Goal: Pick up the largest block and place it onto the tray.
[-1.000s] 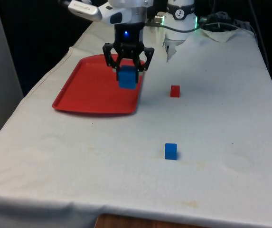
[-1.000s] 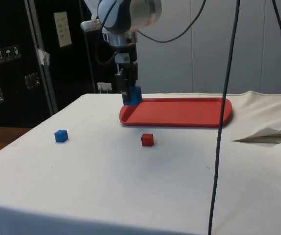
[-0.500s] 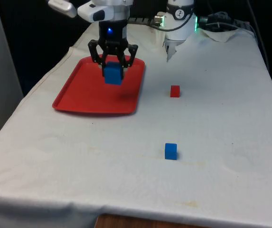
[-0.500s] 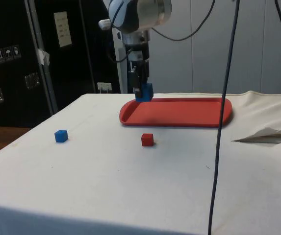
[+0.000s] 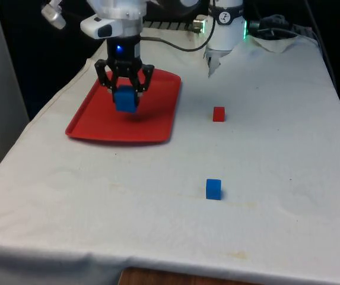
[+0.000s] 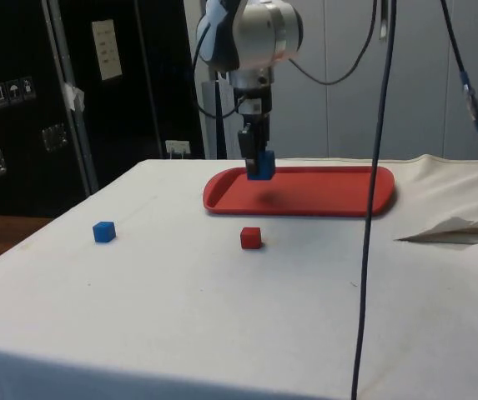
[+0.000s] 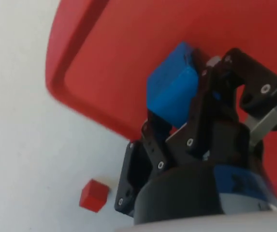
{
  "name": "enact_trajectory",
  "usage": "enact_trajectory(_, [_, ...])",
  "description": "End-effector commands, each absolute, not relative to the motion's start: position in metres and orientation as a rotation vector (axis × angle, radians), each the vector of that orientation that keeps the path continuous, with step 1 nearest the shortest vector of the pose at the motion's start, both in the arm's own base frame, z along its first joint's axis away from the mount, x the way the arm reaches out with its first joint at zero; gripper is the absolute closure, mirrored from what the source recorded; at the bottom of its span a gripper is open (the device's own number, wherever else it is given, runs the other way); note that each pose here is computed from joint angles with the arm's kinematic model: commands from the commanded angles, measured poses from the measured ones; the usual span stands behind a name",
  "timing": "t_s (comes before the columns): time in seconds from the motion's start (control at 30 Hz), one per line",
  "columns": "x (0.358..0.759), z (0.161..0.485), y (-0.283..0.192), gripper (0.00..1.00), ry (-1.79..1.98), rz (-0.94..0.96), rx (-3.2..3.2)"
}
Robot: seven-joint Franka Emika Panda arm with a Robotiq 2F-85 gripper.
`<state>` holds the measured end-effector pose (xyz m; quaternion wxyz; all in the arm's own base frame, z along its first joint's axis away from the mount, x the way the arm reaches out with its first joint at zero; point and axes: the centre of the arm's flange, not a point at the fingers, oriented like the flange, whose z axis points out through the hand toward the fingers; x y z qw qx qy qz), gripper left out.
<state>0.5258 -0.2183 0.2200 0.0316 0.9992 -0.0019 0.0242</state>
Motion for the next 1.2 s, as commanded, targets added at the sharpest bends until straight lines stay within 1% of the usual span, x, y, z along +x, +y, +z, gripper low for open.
enact_trajectory(0.0, [0.526,0.219,-0.223,1.0,0.002,0.096,3.079])
enact_trajectory(0.33, [0.509,0.205,-0.254,1.0,0.003,0.103,3.072])
enact_trajectory(0.37, [0.51,0.206,-0.25,1.0,-0.002,0.091,3.069])
enact_trajectory(0.43, [0.504,0.2,-0.264,1.0,0.004,0.106,3.07])
enact_trajectory(0.6, [0.497,0.188,-0.276,1.0,0.009,0.119,3.067])
enact_trajectory(1.0, [0.496,0.185,-0.277,1.0,0.005,0.126,3.069])
enact_trajectory(1.03, [0.496,0.185,-0.277,0.98,0.005,0.126,3.069])
enact_trajectory(1.07, [0.496,0.185,-0.276,0.83,0.006,0.125,3.068])
enact_trajectory(1.17, [0.496,0.185,-0.276,0.54,0.005,0.126,3.069])
